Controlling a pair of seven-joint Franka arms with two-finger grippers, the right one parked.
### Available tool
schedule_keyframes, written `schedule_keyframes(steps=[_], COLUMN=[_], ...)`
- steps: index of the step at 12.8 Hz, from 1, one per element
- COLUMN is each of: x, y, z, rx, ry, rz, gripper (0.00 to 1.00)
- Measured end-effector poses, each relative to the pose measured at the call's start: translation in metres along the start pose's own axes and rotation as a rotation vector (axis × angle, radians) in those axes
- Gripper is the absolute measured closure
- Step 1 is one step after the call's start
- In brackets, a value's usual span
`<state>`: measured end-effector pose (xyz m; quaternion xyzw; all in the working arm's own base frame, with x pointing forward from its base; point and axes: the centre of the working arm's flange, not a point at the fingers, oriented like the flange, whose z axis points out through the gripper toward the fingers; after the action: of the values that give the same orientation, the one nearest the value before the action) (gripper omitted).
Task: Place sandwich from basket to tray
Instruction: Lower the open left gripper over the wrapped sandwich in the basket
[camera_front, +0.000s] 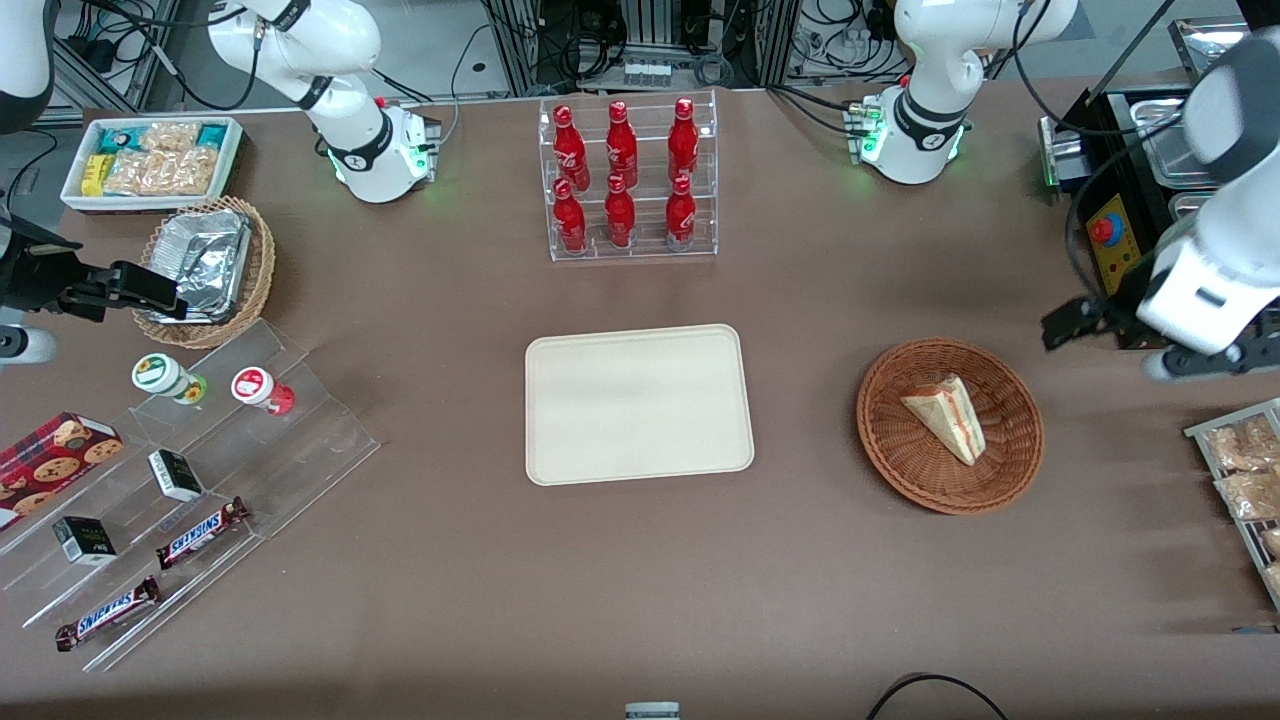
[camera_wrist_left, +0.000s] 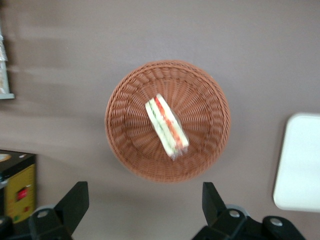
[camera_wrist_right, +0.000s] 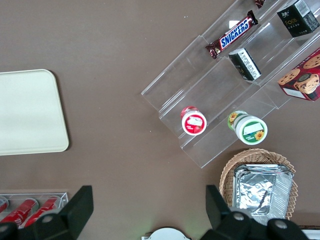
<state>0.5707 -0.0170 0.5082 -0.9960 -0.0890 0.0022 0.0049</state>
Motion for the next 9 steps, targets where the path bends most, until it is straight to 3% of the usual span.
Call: schedule_keyframes(steps=[4,9], x=[-0.004,-0.008], y=[0.001,0.007], z=[0.101,0.194], rx=[-0.023,-0.03], ry=[0.061,0.056], rz=[-0.251,-0.361], gripper=[0.0,0.0])
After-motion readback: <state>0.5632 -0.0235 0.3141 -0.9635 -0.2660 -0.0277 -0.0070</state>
